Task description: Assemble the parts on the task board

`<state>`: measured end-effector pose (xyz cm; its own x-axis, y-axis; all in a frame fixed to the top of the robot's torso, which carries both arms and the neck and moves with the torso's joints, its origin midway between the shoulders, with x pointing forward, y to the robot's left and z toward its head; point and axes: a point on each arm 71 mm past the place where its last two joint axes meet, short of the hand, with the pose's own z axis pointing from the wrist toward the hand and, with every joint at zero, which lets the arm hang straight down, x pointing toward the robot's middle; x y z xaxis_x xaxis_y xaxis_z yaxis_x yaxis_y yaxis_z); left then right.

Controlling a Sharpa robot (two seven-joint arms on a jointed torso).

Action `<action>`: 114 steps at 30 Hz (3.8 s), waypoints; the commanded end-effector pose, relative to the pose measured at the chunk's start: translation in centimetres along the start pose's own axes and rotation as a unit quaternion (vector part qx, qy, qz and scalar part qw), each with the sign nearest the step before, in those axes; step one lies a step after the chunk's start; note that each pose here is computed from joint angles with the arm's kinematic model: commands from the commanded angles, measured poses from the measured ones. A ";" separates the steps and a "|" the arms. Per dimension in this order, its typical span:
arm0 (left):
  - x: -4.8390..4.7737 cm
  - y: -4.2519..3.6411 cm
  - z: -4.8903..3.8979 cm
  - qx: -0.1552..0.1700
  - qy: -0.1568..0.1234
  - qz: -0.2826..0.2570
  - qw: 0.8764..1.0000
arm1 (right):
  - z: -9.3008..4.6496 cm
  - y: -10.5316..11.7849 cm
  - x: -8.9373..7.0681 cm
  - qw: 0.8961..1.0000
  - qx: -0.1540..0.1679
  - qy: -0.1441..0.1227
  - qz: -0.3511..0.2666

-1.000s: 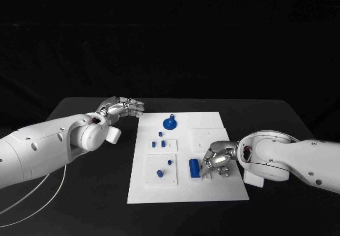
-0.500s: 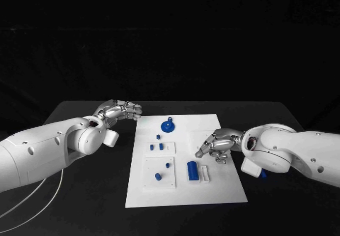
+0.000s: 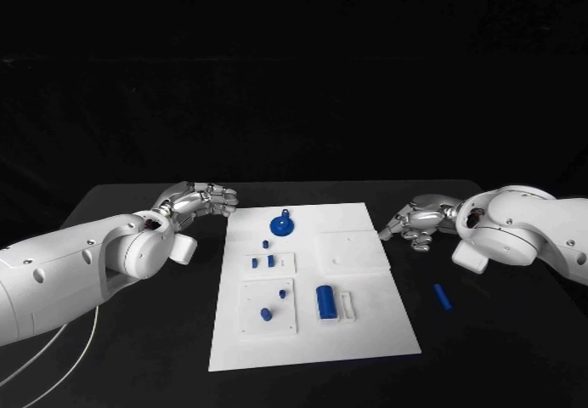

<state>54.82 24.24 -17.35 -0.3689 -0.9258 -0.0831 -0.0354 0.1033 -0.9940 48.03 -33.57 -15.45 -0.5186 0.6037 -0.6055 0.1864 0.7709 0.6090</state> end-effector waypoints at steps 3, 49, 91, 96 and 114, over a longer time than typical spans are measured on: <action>0.34 -0.12 0.03 0.004 0.010 -0.005 1.000 | -1.2 -3.5 -1.5 0.990 0.104 0.009 -0.091; 0.49 -0.10 0.11 0.003 0.012 -0.006 1.000 | -4.2 -5.7 2.6 0.949 0.155 0.050 -0.269; 0.04 -0.03 -0.25 0.000 0.011 -0.005 1.000 | -1.6 -7.0 8.2 0.926 0.153 0.079 -0.335; 0.02 -0.03 -0.27 0.000 0.011 -0.005 1.000 | -1.6 -7.0 8.2 0.948 0.150 0.076 -0.270; 0.27 -0.04 -0.10 0.000 0.014 -0.005 1.000 | -3.2 -3.7 3.6 0.989 0.100 -0.009 -0.106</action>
<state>54.65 24.33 -17.40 -0.3786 -0.9222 -0.0792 -0.0433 0.1032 -0.9937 42.75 -35.44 -18.69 -0.5717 0.3177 -0.7565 0.2068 0.9480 0.2418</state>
